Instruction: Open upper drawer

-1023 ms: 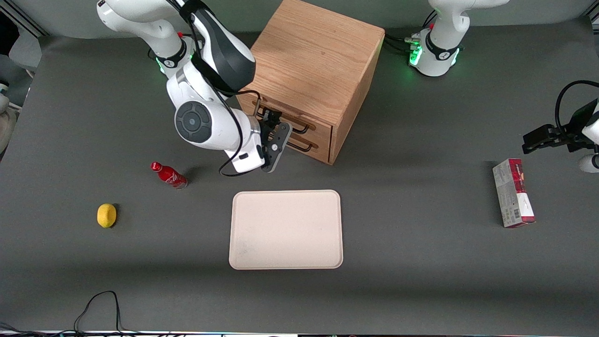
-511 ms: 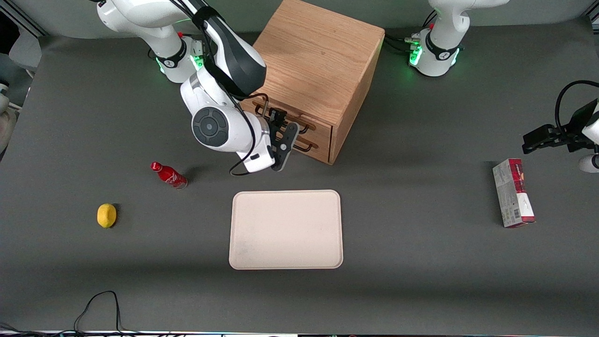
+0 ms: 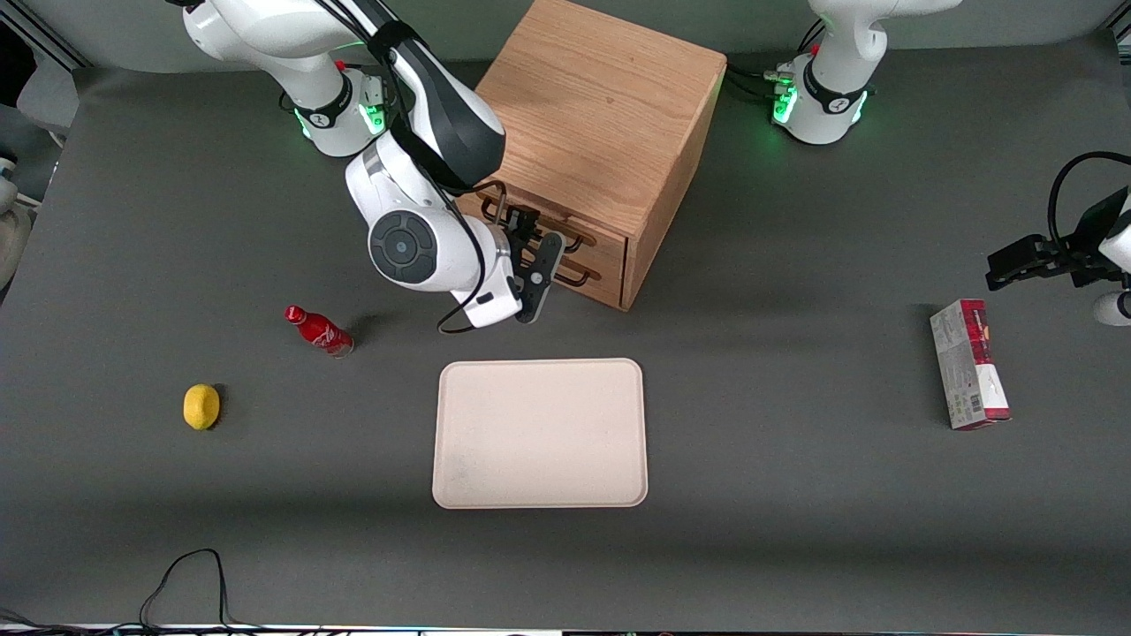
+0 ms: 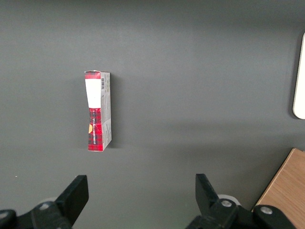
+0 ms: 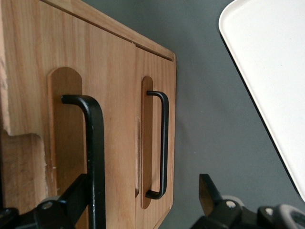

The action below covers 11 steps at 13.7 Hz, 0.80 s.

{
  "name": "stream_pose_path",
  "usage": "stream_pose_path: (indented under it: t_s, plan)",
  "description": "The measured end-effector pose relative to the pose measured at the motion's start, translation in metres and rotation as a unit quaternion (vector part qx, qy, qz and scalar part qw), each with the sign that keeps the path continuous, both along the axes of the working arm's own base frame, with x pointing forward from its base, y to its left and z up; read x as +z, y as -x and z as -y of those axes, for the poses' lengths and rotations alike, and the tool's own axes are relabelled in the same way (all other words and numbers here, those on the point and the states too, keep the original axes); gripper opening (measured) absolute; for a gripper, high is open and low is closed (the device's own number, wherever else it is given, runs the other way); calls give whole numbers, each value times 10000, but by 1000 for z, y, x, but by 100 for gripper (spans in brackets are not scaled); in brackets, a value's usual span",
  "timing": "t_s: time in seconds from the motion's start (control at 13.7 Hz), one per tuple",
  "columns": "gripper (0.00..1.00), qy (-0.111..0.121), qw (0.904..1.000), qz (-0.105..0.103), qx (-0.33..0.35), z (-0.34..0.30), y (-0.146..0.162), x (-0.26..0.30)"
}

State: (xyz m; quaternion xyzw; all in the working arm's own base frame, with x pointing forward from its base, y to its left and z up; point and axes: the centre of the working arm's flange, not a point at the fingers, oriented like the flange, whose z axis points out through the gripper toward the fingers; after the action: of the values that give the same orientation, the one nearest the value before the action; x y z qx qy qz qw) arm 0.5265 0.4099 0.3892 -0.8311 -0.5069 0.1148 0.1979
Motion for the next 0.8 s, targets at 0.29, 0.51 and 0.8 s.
stream_pose_path:
  t_s: [0.29,0.51,0.8]
  plan:
    - [100,18,10000,-67,0,-1,0,-7]
    - [100,83,9999,-141,-7,2,-1,-21]
    - [100,96,9998,-147,-18,6,-5,-26]
